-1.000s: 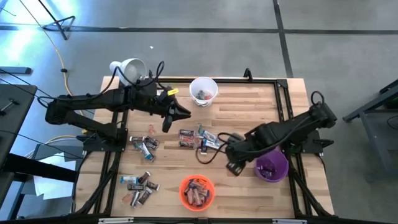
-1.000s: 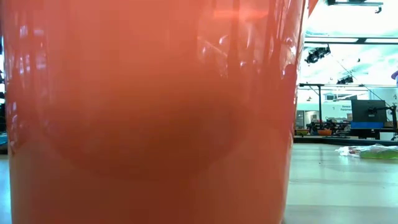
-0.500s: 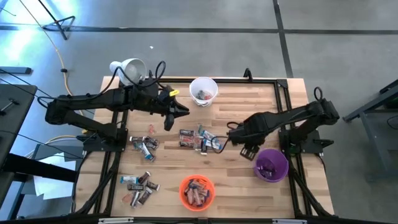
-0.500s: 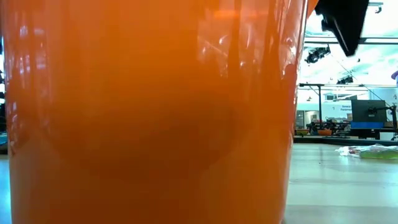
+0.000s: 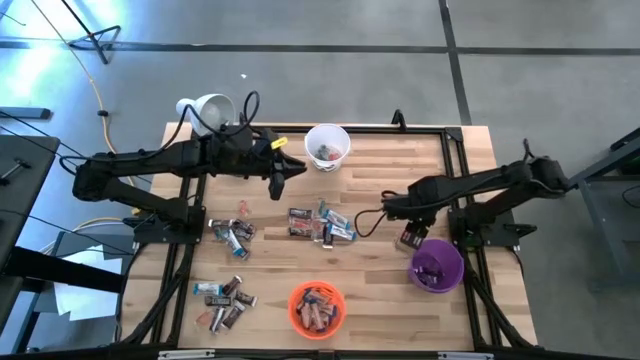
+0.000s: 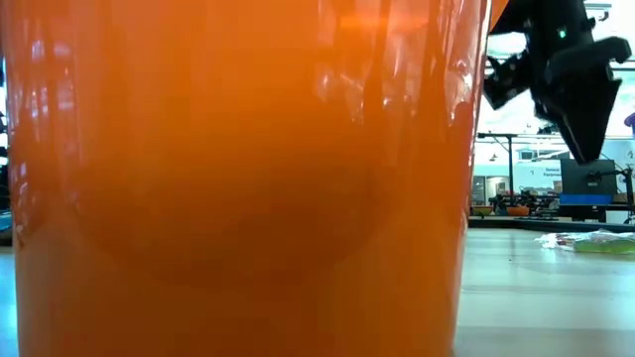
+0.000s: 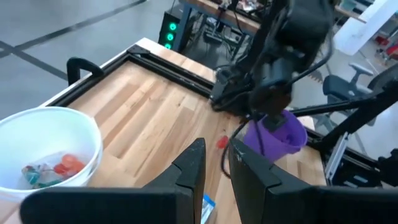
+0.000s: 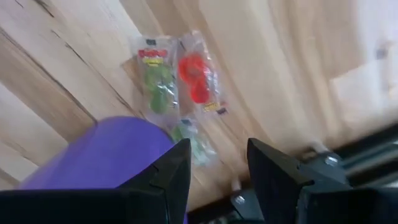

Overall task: Organize candy in baskets
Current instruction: Put the red gummy into the white bucket

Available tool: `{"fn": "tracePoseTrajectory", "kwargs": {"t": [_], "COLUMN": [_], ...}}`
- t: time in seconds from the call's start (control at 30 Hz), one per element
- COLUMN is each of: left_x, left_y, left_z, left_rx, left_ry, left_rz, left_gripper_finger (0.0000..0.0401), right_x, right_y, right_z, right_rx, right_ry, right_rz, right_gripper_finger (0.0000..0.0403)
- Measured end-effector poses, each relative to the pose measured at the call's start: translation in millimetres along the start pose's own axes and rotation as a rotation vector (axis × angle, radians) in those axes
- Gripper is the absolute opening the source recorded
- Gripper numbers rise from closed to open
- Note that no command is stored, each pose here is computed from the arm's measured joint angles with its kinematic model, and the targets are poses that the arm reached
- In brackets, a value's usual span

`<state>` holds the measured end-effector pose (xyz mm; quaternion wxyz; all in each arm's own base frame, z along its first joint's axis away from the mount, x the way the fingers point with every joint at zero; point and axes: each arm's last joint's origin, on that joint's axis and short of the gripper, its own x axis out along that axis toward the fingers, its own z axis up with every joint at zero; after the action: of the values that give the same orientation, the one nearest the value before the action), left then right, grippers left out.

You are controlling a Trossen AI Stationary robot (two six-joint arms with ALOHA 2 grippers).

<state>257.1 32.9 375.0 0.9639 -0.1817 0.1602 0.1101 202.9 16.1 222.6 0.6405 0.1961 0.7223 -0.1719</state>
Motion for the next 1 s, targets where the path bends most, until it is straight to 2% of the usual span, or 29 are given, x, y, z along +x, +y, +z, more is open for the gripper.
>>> {"fn": "tracePoseTrajectory", "kwargs": {"t": [0.4, 0.7, 1.0], "left_x": [0.1, 0.1, 0.1], "left_y": [-0.5, -0.2, -0.2], "left_z": [1.5, 1.6, 1.5], "left_rx": [-0.017, -0.016, -0.016], "left_ry": [-0.016, -0.017, -0.016], "left_rz": [-0.003, -0.002, -0.002], "left_gripper_finger": [0.0055, 0.0055, 0.0055], "right_x": [49.8, 57.0, 63.9], "right_y": [-16.6, -27.3, -34.6], "right_z": [4.6, 14.6, 23.5], "right_rx": [0.003, 0.027, 0.024], "right_ry": [0.004, -0.052, -0.019], "right_rz": [0.139, 0.176, 0.202], "right_gripper_finger": [0.0152, 0.0152, 0.0152]}}
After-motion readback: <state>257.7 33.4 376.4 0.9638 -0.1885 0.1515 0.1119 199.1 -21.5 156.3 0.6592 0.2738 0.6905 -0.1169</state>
